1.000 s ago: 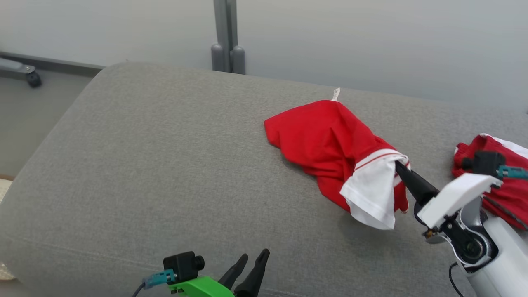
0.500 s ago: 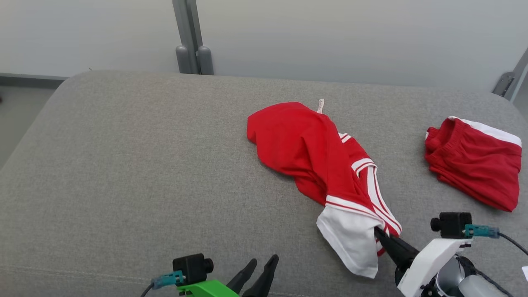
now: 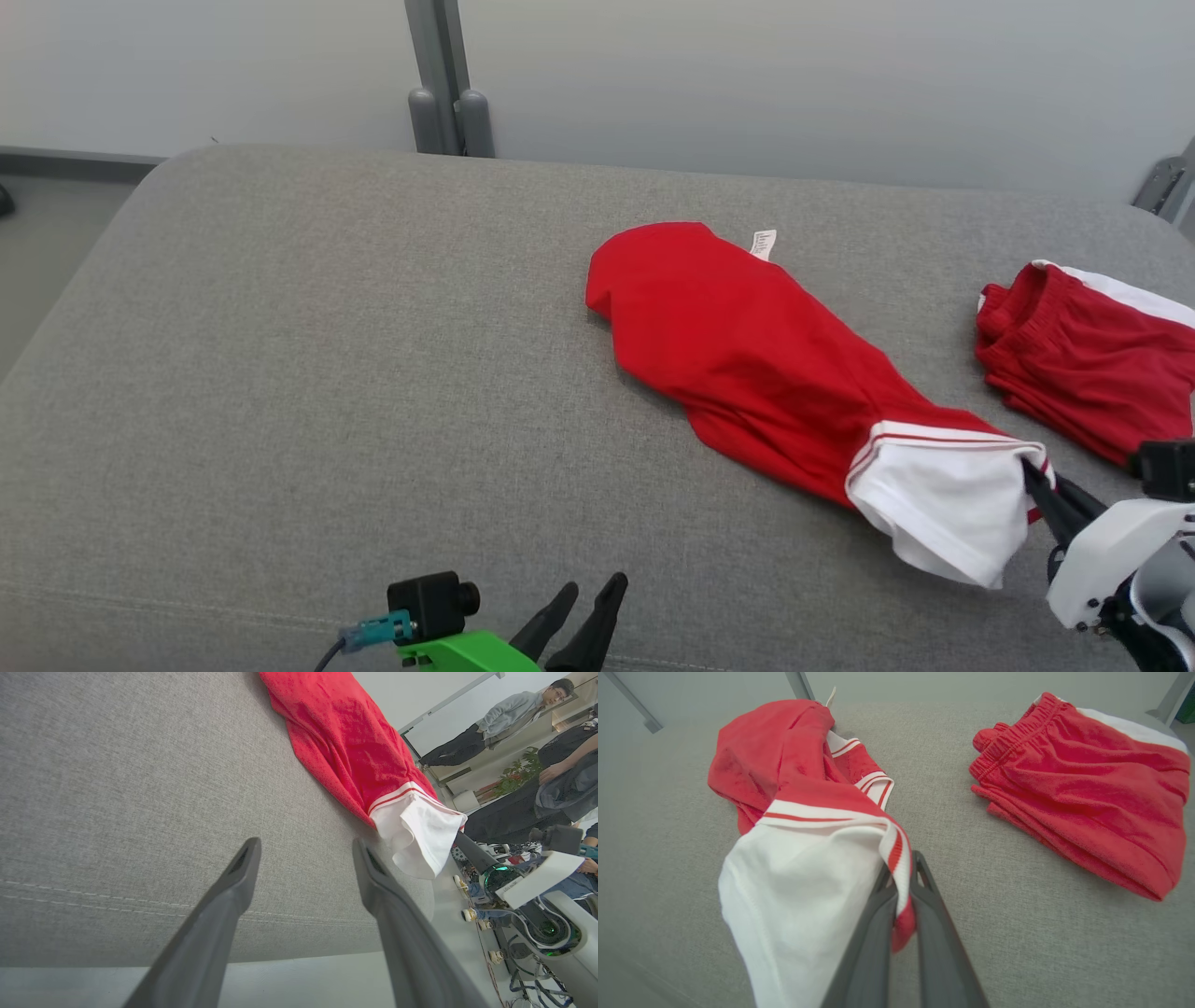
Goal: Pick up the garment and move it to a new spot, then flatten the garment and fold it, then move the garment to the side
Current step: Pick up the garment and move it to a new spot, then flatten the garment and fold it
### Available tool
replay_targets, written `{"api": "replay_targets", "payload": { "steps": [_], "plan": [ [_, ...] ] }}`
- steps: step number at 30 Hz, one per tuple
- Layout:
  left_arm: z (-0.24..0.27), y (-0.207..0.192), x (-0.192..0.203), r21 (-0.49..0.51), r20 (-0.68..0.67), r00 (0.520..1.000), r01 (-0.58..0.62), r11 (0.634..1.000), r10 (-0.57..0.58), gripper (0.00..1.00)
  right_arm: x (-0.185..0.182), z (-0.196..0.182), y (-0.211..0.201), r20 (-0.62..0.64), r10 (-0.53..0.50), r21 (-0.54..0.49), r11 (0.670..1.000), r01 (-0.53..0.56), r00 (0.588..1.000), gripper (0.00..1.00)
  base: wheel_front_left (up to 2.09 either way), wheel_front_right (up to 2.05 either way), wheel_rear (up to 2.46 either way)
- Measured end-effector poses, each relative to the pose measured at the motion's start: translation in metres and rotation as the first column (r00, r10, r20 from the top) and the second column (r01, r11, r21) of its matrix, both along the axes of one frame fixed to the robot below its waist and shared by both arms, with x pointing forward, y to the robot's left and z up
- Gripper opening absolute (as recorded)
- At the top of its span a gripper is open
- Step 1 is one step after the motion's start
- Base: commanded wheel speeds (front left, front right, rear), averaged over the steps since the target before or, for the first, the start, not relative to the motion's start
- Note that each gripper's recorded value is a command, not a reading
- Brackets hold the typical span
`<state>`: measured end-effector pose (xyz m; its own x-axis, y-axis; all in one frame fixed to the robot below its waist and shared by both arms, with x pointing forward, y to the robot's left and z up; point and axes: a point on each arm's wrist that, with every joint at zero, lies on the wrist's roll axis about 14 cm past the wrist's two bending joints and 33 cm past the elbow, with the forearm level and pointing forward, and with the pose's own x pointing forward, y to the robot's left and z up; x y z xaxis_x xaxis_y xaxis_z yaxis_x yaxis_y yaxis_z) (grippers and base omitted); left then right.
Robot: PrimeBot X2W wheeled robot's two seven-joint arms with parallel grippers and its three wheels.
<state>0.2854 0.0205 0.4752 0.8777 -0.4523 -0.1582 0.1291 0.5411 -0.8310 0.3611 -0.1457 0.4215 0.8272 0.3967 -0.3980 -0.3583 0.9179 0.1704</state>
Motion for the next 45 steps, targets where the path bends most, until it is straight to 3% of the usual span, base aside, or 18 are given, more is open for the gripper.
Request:
{"api": "replay_targets", "payload": {
  "steps": [5,6,7,8,13,16,25,29,34,36,45],
  "plan": [
    [-0.001,0.0,-0.001,-0.002,-0.007,1.0,-0.001,1.0,0.001,1.0,0.017,0.0,-0.039,0.022,-0.071,-0.129,0.989,0.073,0.997,0.0,0.0,0.0,0.0],
    [-0.001,0.001,-0.001,-0.002,-0.008,1.0,-0.005,1.0,0.005,1.0,0.019,-0.001,-0.043,0.021,-0.074,-0.141,0.987,0.076,0.997,0.14,0.0,0.0,0.0],
    [-0.002,0.002,0.0,-0.002,-0.009,1.0,-0.008,1.0,0.008,1.0,0.02,-0.002,-0.043,0.02,-0.079,-0.14,0.987,0.081,0.997,0.46,0.0,0.0,0.0],
    [-0.002,0.003,0.0,-0.002,-0.01,1.0,-0.01,1.0,0.01,1.0,0.02,-0.003,-0.04,0.02,-0.082,-0.132,0.988,0.084,0.996,1.0,0.0,0.0,0.0],
    [-0.003,0.008,0.002,-0.002,-0.014,0.999,-0.031,1.0,0.031,1.0,0.014,-0.008,-0.003,-0.018,-0.079,0.013,0.997,0.079,0.997,1.0,0.0,0.0,0.0],
    [-0.004,0.009,0.005,-0.001,-0.016,0.999,-0.037,0.999,0.037,1.0,0.006,-0.013,0.011,-0.04,-0.047,0.046,0.998,0.048,0.998,1.0,0.0,0.0,0.0],
    [-0.003,0.001,0.008,-0.004,-0.014,1.0,-0.013,1.0,0.013,1.0,-0.032,-0.034,0.008,-0.125,-0.105,0.122,0.985,0.12,0.987,1.0,0.0,0.0,0.0],
    [-0.004,-0.004,0.009,-0.006,-0.016,1.0,0.008,1.0,-0.008,1.0,-0.046,-0.036,0.013,-0.169,-0.174,0.232,0.95,0.211,0.97,1.0,0.0,0.0,0.0],
    [-0.007,-0.011,0.009,-0.007,-0.029,0.999,0.032,0.999,-0.032,1.0,-0.058,-0.037,0.021,-0.252,-0.266,0.396,0.849,0.35,0.93,1.0,0.0,0.0,0.0],
    [-0.008,-0.013,0.009,-0.008,-0.033,0.999,0.04,0.999,-0.04,1.0,-0.065,-0.041,0.021,-0.281,-0.284,0.415,0.825,0.383,0.917,1.0,0.0,0.0,0.0],
    [-0.013,-0.015,0.01,-0.005,-0.05,0.997,0.052,0.999,-0.052,1.0,-0.076,-0.05,0.013,-0.307,-0.303,0.41,0.813,0.413,0.902,1.0,0.0,0.0,0.0]
  ]
}}
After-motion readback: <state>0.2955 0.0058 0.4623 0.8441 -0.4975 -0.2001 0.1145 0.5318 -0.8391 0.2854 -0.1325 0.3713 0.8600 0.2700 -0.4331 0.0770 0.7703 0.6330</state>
